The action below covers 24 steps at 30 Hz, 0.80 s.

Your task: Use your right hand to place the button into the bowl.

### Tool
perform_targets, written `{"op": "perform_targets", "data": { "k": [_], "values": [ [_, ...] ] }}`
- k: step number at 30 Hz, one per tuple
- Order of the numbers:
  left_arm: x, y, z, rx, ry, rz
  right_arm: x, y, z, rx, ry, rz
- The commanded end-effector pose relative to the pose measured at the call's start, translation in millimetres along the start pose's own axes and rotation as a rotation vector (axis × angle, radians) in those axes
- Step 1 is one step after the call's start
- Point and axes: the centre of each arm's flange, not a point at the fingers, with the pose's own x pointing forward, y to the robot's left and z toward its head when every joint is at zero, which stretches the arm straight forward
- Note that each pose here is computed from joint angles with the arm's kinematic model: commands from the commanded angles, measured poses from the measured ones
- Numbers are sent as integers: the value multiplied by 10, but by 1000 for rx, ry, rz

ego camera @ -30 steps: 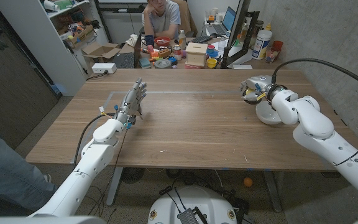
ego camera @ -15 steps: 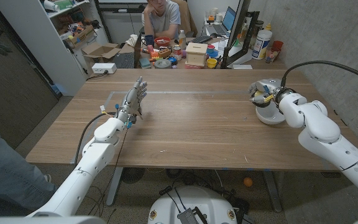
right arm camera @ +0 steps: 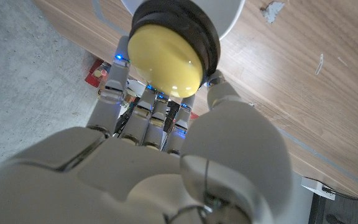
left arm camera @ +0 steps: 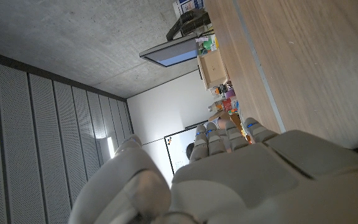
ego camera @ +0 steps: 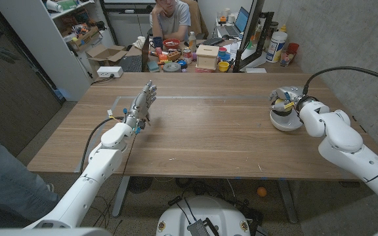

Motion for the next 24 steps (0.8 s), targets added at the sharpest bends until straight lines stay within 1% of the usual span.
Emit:
{"op": "perform_targets", "data": {
  "k": [1,8,14,24],
  "values": [
    [27,-22,2,11,12,-7,46,146,-142,25,48,18],
    [43,-29,18,17,13,-8,24,213,-199,42,69,26],
    [67,-57,26,20,13,-18,21,305,-205,56,74,44],
    [78,-83,21,27,21,-26,40,421,-225,80,87,64]
  ]
}}
